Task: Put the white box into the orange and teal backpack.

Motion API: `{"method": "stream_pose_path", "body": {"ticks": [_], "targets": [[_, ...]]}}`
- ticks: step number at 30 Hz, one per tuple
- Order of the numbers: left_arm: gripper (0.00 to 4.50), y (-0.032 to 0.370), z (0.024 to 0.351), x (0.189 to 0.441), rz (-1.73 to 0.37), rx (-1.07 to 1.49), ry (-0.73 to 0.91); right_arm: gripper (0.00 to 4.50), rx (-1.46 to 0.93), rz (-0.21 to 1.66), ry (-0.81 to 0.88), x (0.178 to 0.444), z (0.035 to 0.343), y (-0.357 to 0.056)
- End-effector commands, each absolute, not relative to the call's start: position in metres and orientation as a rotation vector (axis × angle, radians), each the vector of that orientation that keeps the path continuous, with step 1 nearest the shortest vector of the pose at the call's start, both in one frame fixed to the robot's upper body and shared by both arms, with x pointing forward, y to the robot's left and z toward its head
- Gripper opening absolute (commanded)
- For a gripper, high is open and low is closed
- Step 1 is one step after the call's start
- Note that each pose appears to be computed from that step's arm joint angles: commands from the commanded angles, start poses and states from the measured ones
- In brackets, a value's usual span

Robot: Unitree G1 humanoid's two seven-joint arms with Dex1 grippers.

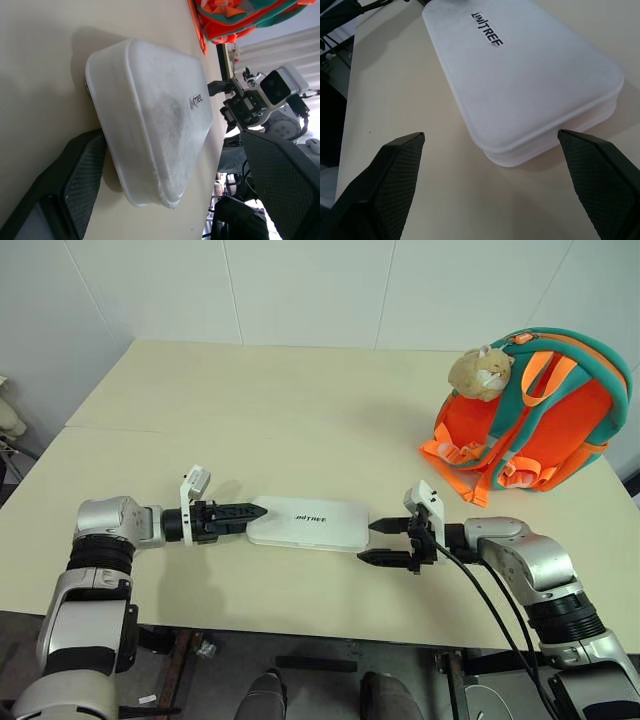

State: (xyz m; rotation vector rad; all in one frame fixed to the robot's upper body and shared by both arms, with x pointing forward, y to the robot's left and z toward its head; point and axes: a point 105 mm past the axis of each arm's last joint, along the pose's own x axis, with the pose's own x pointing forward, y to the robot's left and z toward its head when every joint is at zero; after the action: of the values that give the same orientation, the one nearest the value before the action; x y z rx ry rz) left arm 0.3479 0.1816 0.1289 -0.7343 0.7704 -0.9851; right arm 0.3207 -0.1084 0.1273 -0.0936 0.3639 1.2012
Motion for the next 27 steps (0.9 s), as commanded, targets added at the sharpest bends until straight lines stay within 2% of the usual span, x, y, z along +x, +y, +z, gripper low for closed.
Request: {"method": "stream_pose_path", "body": {"ticks": [1,8,15,20,27], "targets": [[4.48,0.169,0.114,0.344,-0.986,-0.767,0.852,4.50,-0.130,1.249,0.281,0.318,0.137,-0.097],[4.48,0.157,0.115,0.344,-1.016,-0.818,0.866,4.50,-0.121,1.251,0.237,0.319,0.144,-0.091],[4.48,0.161,0.114,0.334,-1.035,-0.791,0.929,4.50,-0.161,1.192,0.271,0.321,0.136,-0.112],[4.48,0.157,0.113,0.320,-1.082,-0.768,1.010,4.50,-0.174,1.138,0.284,0.313,0.133,-0.132],[4.48,0.149,0.113,0.325,-1.088,-0.786,0.988,4.50,-0.153,1.098,0.279,0.300,0.132,-0.140]]}}
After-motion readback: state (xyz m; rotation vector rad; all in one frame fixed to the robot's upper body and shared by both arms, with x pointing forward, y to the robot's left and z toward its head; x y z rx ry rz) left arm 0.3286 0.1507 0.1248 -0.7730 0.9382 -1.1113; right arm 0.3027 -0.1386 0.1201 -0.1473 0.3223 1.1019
